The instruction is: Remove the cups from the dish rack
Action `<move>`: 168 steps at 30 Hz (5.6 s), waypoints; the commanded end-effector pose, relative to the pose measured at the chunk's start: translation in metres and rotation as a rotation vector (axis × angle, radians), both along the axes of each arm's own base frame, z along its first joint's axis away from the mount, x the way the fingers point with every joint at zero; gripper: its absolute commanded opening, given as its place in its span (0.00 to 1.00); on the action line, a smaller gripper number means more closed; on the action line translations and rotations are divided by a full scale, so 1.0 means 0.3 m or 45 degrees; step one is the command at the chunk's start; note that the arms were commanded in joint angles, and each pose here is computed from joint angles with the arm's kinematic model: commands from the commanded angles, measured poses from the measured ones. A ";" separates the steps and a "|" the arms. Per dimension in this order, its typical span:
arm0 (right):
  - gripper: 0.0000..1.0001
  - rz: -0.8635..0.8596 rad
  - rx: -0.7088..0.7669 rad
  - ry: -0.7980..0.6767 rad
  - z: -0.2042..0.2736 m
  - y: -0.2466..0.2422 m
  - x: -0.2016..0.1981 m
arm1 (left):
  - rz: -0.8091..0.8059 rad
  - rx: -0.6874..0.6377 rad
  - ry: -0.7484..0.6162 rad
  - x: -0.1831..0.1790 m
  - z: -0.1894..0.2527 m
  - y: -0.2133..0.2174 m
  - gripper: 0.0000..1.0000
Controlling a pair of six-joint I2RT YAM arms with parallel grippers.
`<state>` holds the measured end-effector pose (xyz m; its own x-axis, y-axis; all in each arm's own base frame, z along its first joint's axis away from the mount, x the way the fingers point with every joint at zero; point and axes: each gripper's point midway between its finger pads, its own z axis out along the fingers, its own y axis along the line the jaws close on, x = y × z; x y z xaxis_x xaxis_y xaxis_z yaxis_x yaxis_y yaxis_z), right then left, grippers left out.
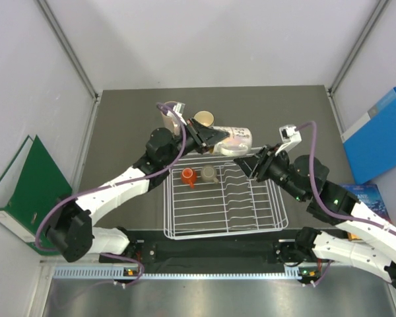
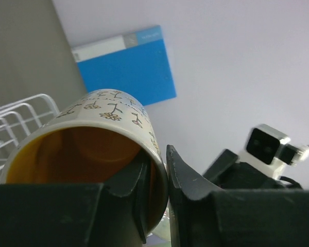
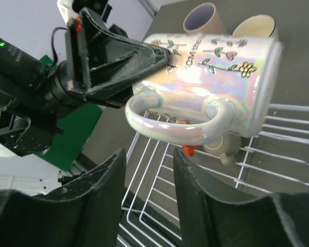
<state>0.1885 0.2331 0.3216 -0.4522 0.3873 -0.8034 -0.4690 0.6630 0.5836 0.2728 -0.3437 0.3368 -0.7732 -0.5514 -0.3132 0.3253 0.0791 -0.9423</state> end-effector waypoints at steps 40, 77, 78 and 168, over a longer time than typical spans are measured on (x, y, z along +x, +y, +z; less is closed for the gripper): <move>0.45 -0.115 -0.392 -0.158 0.008 -0.082 0.076 | 0.901 1.851 0.385 0.704 -0.301 0.886 0.00; 0.45 -0.135 -0.481 -0.006 -0.087 -0.079 0.084 | 0.709 1.647 0.482 0.966 -0.661 0.878 0.02; 0.45 -0.137 -0.472 -0.008 -0.084 -0.078 0.084 | 0.712 1.655 0.485 0.959 -0.659 0.883 0.06; 0.98 -0.050 -0.827 -0.145 -0.218 0.358 0.218 | 1.004 1.397 0.239 -0.077 -0.270 0.747 0.96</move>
